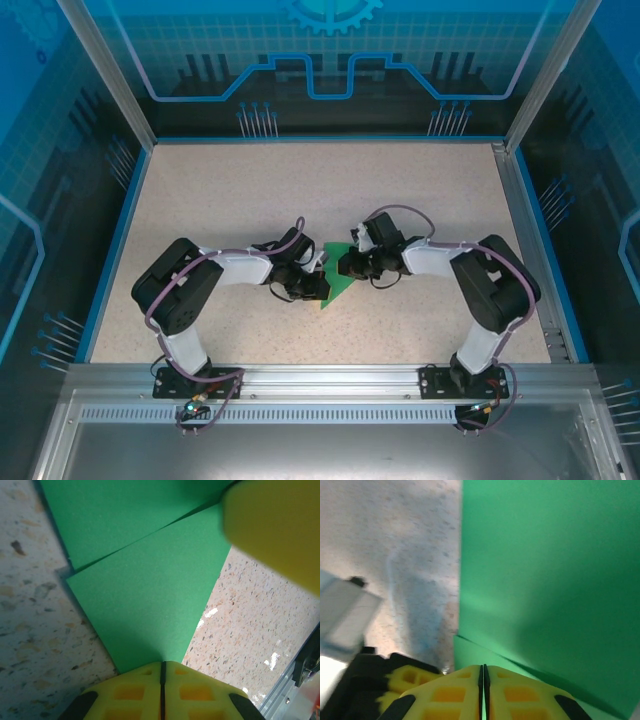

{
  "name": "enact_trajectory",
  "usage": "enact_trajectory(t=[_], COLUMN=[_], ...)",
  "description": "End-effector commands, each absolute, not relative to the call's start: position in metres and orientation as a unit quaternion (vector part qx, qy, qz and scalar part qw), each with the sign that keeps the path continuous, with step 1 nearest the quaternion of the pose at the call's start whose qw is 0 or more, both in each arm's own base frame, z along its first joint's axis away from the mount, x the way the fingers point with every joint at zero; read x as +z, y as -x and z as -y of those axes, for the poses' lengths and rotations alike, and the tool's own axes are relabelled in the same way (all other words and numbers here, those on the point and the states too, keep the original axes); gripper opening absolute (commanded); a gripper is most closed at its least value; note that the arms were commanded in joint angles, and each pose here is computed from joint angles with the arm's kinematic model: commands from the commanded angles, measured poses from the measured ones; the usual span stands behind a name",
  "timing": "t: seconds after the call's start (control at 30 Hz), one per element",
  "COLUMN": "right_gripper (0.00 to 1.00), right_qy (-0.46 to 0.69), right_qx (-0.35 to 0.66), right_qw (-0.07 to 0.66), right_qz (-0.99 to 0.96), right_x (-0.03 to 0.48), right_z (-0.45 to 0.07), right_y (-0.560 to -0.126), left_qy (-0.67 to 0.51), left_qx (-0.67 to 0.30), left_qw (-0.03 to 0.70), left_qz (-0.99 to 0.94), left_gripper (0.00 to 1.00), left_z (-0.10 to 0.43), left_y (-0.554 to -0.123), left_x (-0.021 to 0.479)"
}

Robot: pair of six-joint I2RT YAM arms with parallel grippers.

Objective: Fold a paper plane with a square sheet of paper (pick it up from the middle)
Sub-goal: Third fold the triangle at the center of the table.

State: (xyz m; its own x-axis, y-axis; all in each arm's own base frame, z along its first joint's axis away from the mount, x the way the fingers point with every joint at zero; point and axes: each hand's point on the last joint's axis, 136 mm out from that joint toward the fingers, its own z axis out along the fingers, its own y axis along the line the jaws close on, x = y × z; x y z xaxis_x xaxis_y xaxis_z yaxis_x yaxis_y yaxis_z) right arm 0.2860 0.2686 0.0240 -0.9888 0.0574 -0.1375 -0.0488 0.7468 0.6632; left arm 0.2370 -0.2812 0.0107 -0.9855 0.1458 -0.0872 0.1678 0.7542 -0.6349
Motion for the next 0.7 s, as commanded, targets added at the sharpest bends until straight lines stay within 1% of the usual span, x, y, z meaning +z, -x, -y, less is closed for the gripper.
enact_trajectory(t=[0.0, 0.1, 0.2, 0.3, 0.4, 0.47, 0.67], right_gripper=[0.09, 0.07, 0.07, 0.07, 0.07, 0.07, 0.07], right_qy=[-0.020, -0.023, -0.025, -0.025, -0.025, -0.025, -0.027], right_qx=[0.330, 0.325, 0.322, 0.321, 0.320, 0.321, 0.319], right_qw=[0.048, 0.039, 0.034, 0.031, 0.031, 0.031, 0.030], right_qz=[-0.943, -0.945, -0.946, -0.946, -0.946, -0.946, -0.947], right_x=[-0.005, -0.014, -0.019, -0.021, -0.021, -0.020, -0.021], right_z=[-0.258, -0.254, -0.251, -0.251, -0.250, -0.251, -0.250], right_y=[-0.276, -0.272, -0.269, -0.268, -0.268, -0.269, -0.269], left_qy=[-0.054, -0.052, -0.050, -0.043, -0.040, -0.037, -0.017], left_qx=[-0.286, -0.300, -0.332, -0.371, -0.418, -0.433, -0.410], left_qw=[-0.015, -0.007, 0.010, 0.023, 0.017, 0.006, -0.031], left_qz=[-0.957, -0.952, -0.942, -0.927, -0.907, -0.901, -0.911], left_gripper=[0.11, 0.12, 0.15, 0.17, 0.18, 0.18, 0.17], left_z=[0.261, 0.267, 0.279, 0.291, 0.308, 0.315, 0.315], left_y=[-0.225, -0.231, -0.240, -0.250, -0.256, -0.259, -0.258], left_x=[-0.007, 0.007, 0.031, 0.056, 0.075, 0.074, 0.041])
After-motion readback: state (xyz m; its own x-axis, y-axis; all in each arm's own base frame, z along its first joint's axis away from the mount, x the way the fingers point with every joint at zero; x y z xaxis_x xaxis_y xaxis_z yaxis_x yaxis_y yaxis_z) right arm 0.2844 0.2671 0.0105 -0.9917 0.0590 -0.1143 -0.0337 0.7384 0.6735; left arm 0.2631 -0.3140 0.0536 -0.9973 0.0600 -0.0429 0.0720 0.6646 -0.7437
